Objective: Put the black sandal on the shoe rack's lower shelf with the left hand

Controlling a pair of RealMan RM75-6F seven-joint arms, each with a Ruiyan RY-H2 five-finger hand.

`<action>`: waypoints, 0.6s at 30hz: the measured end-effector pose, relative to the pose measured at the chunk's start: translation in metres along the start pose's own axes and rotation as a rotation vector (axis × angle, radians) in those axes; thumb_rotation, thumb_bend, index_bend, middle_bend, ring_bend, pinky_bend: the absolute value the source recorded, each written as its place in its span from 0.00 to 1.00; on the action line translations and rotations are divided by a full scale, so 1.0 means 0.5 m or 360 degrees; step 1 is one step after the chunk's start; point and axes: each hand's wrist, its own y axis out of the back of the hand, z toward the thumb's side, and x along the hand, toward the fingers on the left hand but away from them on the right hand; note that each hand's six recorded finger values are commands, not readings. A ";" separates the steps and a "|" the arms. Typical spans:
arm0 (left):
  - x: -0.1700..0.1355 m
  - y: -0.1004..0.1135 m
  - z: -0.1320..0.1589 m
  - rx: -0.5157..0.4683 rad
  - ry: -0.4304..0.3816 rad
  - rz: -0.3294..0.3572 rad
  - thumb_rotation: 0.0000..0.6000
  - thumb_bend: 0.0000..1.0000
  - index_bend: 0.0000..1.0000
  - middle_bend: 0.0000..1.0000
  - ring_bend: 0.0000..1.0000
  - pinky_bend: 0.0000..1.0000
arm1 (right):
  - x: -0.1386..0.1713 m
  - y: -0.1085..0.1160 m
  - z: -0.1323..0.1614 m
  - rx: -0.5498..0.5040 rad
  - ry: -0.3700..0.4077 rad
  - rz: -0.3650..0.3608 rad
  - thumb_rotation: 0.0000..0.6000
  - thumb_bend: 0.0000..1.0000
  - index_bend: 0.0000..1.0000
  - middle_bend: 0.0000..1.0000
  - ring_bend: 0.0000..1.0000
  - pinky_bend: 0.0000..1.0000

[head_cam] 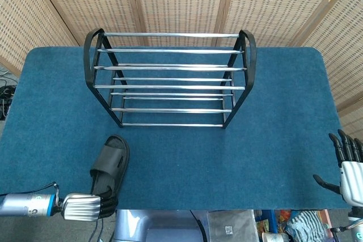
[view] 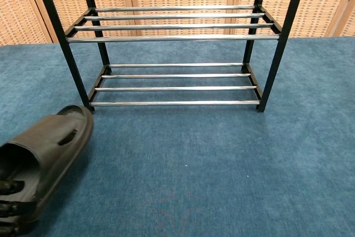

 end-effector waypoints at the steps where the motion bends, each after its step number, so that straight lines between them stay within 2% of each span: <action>1: 0.013 0.001 -0.010 0.0023 -0.0024 0.0002 1.00 0.10 0.67 0.57 0.41 0.40 | 0.000 0.000 0.000 0.0002 -0.0001 0.0002 1.00 0.00 0.00 0.00 0.00 0.00; 7: 0.075 0.000 -0.092 0.0139 -0.0128 0.0018 1.00 0.10 0.67 0.57 0.41 0.40 | -0.002 -0.004 -0.001 0.0022 -0.0011 0.0004 1.00 0.00 0.00 0.00 0.00 0.00; 18: 0.135 -0.019 -0.199 0.0196 -0.0084 -0.0006 1.00 0.10 0.67 0.57 0.41 0.40 | -0.025 -0.020 -0.021 0.0050 -0.0095 0.0040 1.00 0.00 0.00 0.00 0.00 0.00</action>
